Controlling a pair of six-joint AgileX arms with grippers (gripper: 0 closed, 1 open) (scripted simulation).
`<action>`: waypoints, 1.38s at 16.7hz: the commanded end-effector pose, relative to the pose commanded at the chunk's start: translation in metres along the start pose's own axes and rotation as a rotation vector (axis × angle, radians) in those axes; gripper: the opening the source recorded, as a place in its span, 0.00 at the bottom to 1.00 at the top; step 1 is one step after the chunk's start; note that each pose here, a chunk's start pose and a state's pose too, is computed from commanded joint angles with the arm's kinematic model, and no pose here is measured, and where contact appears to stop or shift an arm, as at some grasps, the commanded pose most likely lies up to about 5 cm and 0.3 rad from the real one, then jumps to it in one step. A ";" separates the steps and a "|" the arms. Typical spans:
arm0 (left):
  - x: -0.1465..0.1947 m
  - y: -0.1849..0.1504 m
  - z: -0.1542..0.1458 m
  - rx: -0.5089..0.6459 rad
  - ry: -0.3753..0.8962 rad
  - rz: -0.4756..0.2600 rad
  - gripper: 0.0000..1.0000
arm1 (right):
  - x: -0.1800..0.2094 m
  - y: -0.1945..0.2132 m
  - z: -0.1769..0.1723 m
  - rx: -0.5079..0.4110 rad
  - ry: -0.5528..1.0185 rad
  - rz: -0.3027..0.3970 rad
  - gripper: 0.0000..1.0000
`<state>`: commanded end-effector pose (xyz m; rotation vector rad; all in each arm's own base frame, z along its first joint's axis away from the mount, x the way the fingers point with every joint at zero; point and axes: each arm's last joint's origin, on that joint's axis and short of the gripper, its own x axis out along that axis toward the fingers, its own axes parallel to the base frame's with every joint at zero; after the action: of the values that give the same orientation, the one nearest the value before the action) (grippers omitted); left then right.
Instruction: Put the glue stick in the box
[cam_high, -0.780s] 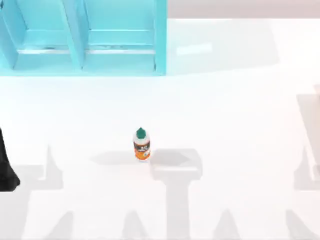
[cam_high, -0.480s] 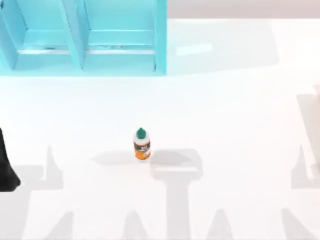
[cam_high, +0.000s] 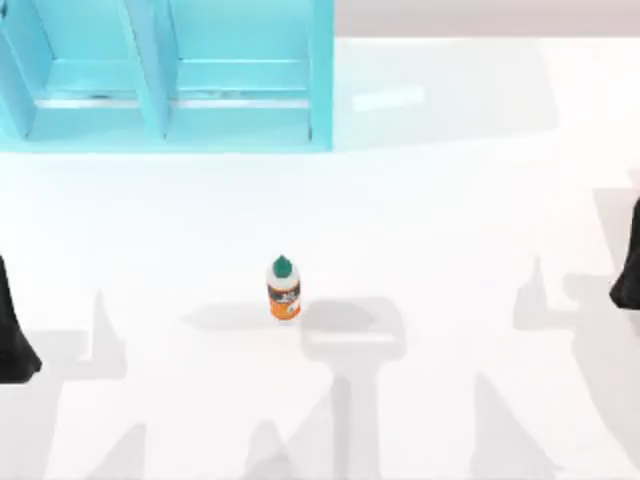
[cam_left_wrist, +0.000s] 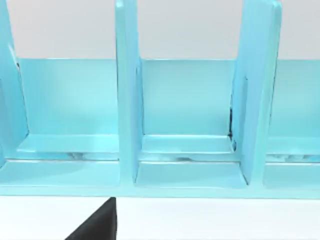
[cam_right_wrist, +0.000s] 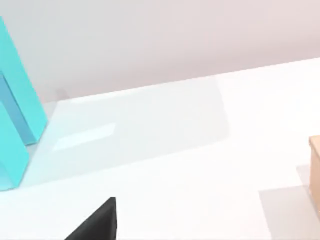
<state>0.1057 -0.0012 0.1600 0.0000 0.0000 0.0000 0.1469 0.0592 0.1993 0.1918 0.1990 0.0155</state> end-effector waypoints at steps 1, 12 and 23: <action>0.000 0.000 0.000 0.000 0.000 0.000 1.00 | 0.008 0.014 0.000 0.003 0.032 -0.009 1.00; 0.000 0.000 0.000 0.000 0.000 0.000 1.00 | 0.048 0.205 -0.129 -0.191 0.119 -0.081 1.00; 0.000 0.000 0.000 0.000 0.000 0.000 1.00 | 0.020 0.277 -0.217 -0.206 -0.001 -0.048 1.00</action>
<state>0.1057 -0.0012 0.1600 0.0000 0.0000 0.0000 0.1244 0.3723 0.0391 -0.0184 0.1999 -0.0122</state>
